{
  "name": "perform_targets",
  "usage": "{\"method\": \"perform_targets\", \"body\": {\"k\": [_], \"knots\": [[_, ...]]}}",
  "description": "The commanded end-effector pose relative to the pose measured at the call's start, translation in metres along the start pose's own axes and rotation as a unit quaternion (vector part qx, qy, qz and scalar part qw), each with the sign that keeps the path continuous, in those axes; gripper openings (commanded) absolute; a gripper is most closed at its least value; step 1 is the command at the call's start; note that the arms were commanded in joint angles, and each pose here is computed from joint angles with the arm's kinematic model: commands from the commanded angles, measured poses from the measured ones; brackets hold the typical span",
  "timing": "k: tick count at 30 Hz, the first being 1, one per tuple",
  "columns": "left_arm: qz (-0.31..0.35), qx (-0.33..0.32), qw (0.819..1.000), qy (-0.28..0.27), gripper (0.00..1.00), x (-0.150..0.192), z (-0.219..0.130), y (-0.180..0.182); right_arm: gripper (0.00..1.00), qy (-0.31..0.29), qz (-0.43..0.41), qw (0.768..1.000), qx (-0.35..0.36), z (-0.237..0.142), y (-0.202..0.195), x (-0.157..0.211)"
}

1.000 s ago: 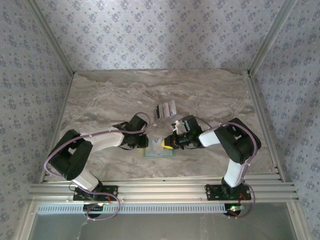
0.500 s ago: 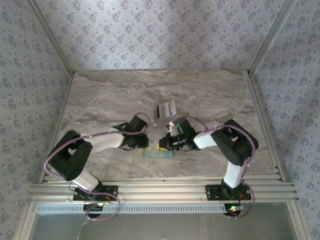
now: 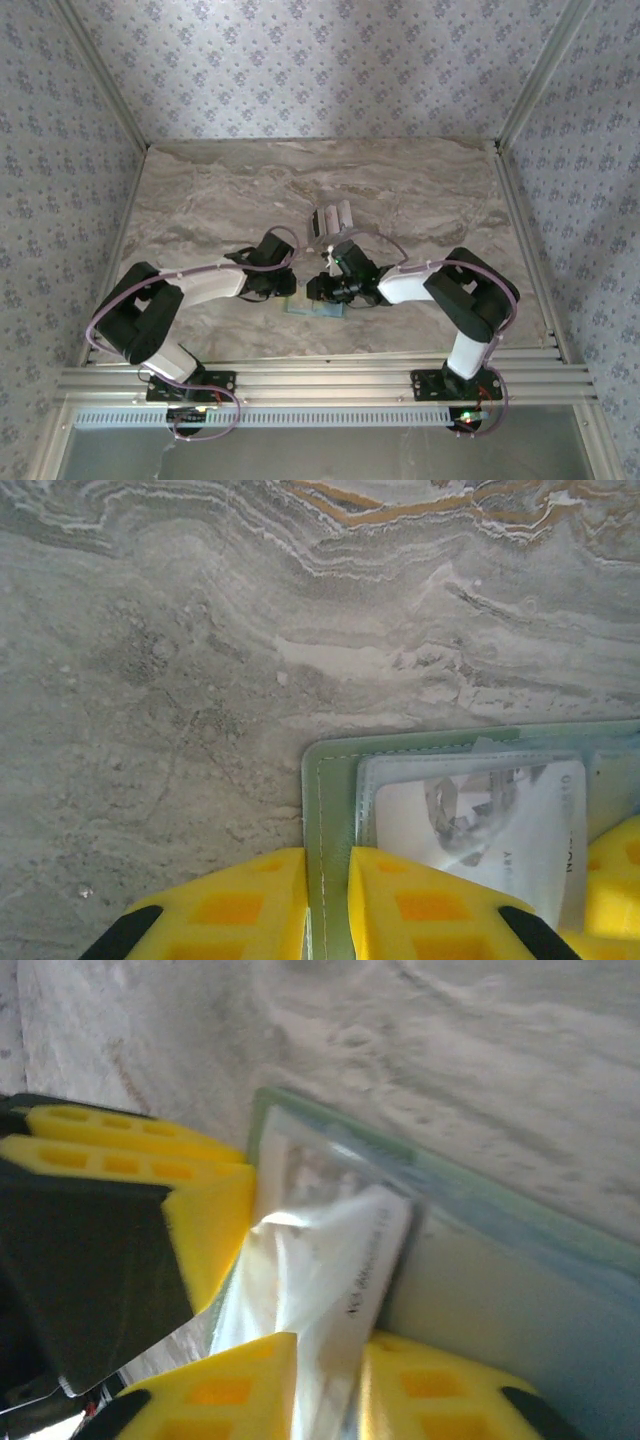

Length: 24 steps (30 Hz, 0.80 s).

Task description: Put the credit cards into the card holder

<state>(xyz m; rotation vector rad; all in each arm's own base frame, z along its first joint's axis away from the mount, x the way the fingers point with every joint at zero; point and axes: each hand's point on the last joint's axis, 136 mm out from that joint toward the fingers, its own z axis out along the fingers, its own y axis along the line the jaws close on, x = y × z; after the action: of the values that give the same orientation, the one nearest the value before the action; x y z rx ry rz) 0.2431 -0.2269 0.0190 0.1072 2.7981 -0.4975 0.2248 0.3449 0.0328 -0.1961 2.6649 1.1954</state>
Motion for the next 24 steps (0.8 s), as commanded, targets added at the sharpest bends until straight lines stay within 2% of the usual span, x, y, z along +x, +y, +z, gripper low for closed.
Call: {"method": "perform_targets", "body": {"k": [1, 6, 11, 16, 19, 22, 24], "knots": [[-0.003, 0.021, 0.998, 0.057, 0.20, 0.034, 0.010, -0.003, 0.33, -0.001, -0.028, 0.997, 0.070, -0.002, -0.015, 0.006], [-0.012, 0.020, 0.999, 0.047, 0.21, 0.031, 0.005, 0.002, 0.45, -0.008, -0.062, 0.990, 0.123, -0.032, -0.012, 0.001], [-0.012, 0.017, 0.999, 0.048, 0.21, 0.031, 0.005, 0.003, 0.55, -0.032, -0.104, 0.974, 0.198, -0.064, -0.015, -0.002], [-0.012, 0.019, 0.998, 0.051, 0.21, 0.032, 0.007, 0.003, 0.64, -0.065, -0.128, 0.937, 0.318, -0.088, -0.036, -0.004], [-0.012, 0.018, 0.999, 0.050, 0.21, 0.031, 0.006, 0.003, 0.68, -0.082, -0.141, 0.906, 0.392, -0.097, -0.050, -0.005], [-0.011, 0.019, 0.998, 0.050, 0.21, 0.032, 0.006, 0.002, 0.71, -0.089, -0.150, 0.881, 0.441, -0.101, -0.061, -0.004], [-0.011, 0.018, 0.999, 0.050, 0.21, 0.032, 0.007, 0.003, 0.71, -0.087, -0.153, 0.872, 0.456, -0.099, -0.065, -0.004]]}}
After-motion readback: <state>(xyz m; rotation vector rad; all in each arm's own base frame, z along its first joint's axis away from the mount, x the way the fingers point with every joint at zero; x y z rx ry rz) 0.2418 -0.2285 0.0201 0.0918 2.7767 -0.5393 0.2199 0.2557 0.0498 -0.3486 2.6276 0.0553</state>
